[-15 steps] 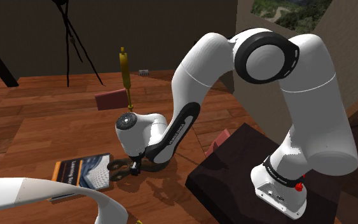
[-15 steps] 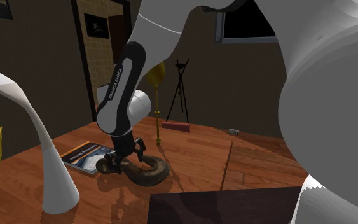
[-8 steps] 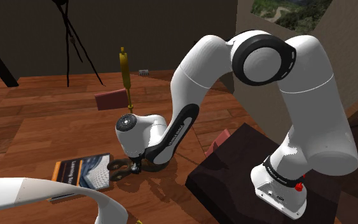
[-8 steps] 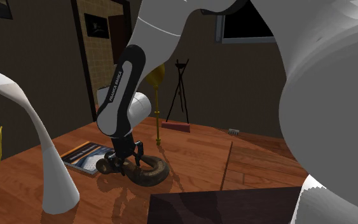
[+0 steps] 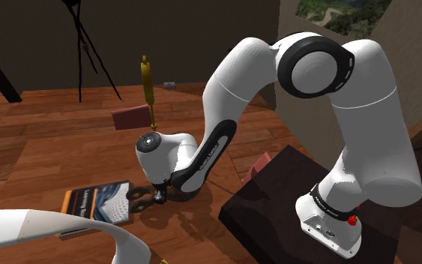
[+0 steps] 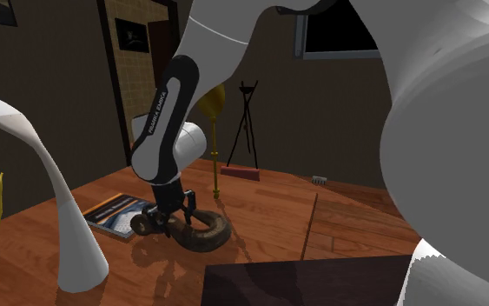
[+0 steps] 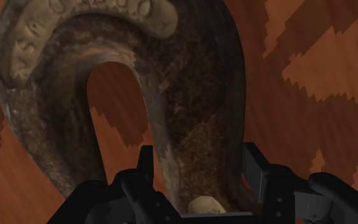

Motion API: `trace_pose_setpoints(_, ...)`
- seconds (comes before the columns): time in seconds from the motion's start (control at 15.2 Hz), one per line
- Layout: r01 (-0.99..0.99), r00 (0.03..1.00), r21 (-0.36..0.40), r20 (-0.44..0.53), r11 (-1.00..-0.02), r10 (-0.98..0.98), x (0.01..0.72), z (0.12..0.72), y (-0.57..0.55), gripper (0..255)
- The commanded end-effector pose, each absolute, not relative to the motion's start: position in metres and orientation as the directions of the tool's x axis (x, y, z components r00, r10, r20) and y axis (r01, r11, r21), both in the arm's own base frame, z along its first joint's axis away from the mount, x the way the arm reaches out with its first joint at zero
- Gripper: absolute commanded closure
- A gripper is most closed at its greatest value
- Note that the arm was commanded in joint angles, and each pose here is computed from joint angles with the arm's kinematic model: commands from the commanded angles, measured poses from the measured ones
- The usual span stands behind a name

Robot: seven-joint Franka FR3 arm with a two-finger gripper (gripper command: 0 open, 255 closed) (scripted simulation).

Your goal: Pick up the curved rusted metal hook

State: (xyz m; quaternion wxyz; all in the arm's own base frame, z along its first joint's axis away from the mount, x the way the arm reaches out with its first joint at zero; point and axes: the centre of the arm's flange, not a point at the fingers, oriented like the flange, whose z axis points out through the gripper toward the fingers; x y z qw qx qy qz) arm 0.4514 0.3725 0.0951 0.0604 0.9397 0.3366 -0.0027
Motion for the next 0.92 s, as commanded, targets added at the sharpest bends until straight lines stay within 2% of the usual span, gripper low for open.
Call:
trace_pose_setpoints(0.0,0.633,0.773,0.112,-0.045,-0.766,0.633,0.452,0.106,0.373,255)
trace_pose_setpoints(0.86,0.633,0.773,0.112,-0.045,-0.766,0.633,0.452,0.165,0.373,255)
